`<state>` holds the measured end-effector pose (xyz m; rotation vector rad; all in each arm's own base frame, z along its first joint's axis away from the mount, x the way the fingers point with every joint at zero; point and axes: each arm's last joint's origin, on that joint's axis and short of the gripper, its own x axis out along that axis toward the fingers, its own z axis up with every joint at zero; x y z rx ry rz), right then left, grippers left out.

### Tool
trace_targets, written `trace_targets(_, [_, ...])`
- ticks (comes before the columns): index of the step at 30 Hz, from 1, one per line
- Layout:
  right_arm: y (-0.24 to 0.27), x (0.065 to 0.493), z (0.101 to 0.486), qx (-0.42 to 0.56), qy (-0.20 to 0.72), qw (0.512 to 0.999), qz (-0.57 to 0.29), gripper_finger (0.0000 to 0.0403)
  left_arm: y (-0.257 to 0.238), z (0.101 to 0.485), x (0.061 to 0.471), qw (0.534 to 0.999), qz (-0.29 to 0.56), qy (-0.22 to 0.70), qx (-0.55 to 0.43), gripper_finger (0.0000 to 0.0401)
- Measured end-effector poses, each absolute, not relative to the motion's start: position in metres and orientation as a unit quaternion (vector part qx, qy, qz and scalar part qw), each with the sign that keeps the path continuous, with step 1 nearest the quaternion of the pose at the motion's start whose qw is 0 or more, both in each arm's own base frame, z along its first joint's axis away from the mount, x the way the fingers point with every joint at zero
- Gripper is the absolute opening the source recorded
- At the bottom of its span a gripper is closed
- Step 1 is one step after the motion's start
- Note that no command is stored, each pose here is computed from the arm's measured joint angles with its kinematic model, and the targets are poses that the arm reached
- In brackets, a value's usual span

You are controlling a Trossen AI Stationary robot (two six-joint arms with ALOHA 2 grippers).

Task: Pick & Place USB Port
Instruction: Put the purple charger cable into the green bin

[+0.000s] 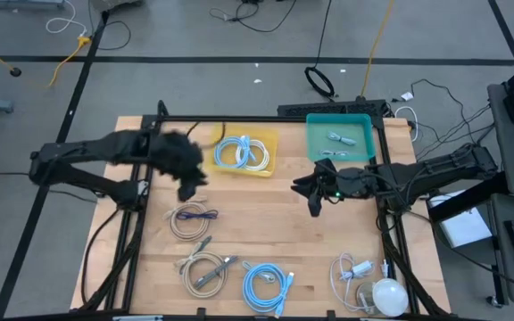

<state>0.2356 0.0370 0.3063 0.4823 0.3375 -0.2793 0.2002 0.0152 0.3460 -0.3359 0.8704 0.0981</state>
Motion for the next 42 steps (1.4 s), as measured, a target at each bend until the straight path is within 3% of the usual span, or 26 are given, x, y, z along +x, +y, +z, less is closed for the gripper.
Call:
trace_targets(8, [0.029,0.237,0.306,0.226,0.165,0.948,-0.15,0.0093,-0.037,0.327,0.177,0.847,0.099,0.513,-0.095,0.0118])
trace_targets(17, [0.026,0.237,0.306,0.235,0.173,0.947,-0.134,0.0093,-0.065,0.252,0.176,0.816,0.084,0.56,-0.117,0.0118])
trace_targets(27, [0.027,0.237,0.305,0.244,0.179,0.945,-0.126,0.0093,-0.058,0.195,0.164,0.792,0.105,0.592,-0.106,0.0118])
trace_targets(34, [0.027,0.237,0.305,0.253,0.178,0.943,-0.127,0.0093,-0.056,0.182,0.171,0.805,0.075,0.58,-0.096,0.0118])
trace_targets(42, [0.027,0.237,0.305,0.263,0.177,0.94,-0.129,0.0093,-0.049,0.16,0.191,0.785,0.037,0.615,-0.071,0.0118])
